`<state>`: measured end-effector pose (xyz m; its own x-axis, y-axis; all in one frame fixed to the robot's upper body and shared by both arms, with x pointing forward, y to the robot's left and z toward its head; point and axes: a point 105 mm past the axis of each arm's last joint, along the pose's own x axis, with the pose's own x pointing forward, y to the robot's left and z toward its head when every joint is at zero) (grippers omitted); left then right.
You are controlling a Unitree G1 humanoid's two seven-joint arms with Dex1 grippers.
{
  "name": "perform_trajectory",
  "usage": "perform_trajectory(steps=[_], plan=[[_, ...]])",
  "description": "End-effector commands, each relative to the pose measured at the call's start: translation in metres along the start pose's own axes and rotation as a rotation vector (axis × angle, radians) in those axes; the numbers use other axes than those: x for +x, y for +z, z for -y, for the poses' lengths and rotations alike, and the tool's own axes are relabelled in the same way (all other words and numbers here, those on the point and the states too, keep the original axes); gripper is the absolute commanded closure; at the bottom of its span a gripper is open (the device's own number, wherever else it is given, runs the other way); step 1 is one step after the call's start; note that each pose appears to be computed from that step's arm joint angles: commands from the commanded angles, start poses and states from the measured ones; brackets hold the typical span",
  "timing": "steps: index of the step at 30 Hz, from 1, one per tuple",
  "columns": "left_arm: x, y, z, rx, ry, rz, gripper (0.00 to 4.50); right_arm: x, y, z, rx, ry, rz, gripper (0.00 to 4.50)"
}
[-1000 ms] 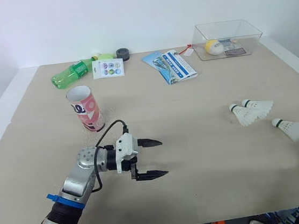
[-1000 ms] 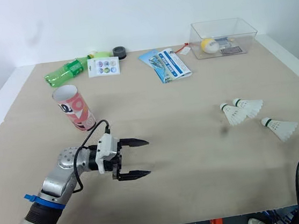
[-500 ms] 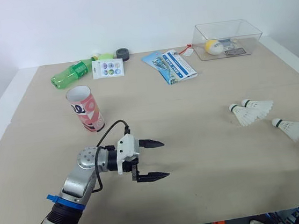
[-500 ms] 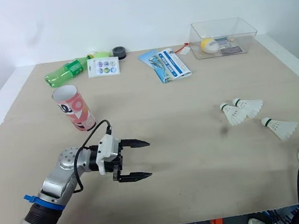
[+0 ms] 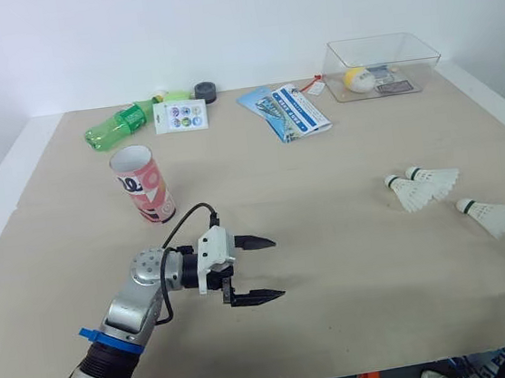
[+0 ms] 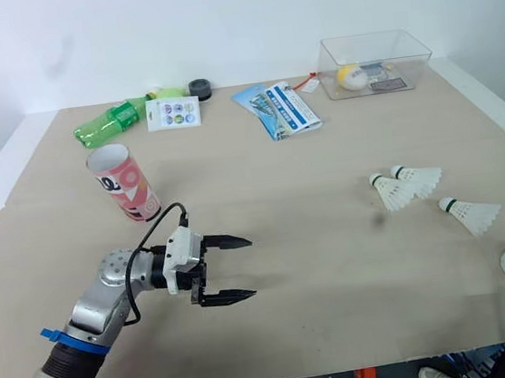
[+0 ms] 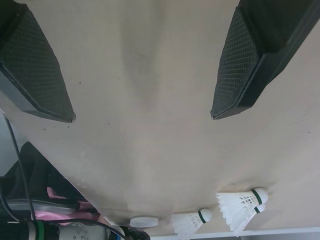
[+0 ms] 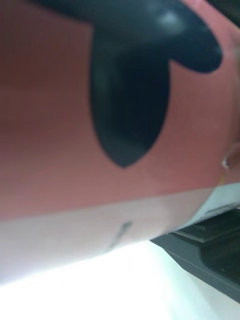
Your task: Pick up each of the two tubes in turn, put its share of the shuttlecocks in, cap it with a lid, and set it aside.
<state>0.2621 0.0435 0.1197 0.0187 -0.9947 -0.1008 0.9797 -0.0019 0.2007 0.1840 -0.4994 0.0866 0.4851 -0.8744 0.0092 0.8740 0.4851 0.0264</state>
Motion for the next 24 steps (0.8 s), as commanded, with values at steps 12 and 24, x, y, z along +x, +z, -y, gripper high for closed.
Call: perform_trajectory(steps=[12,24], plan=[[-0.002,0.007,0.0,0.036,0.009,0.004,0.0,0.003,0.006,-0.038,0.061,0.083,0.025,0.8],[-0.001,0.005,0.0,0.031,0.004,0.002,0.0,0.007,0.031,-0.015,0.034,0.042,0.107,0.8]])
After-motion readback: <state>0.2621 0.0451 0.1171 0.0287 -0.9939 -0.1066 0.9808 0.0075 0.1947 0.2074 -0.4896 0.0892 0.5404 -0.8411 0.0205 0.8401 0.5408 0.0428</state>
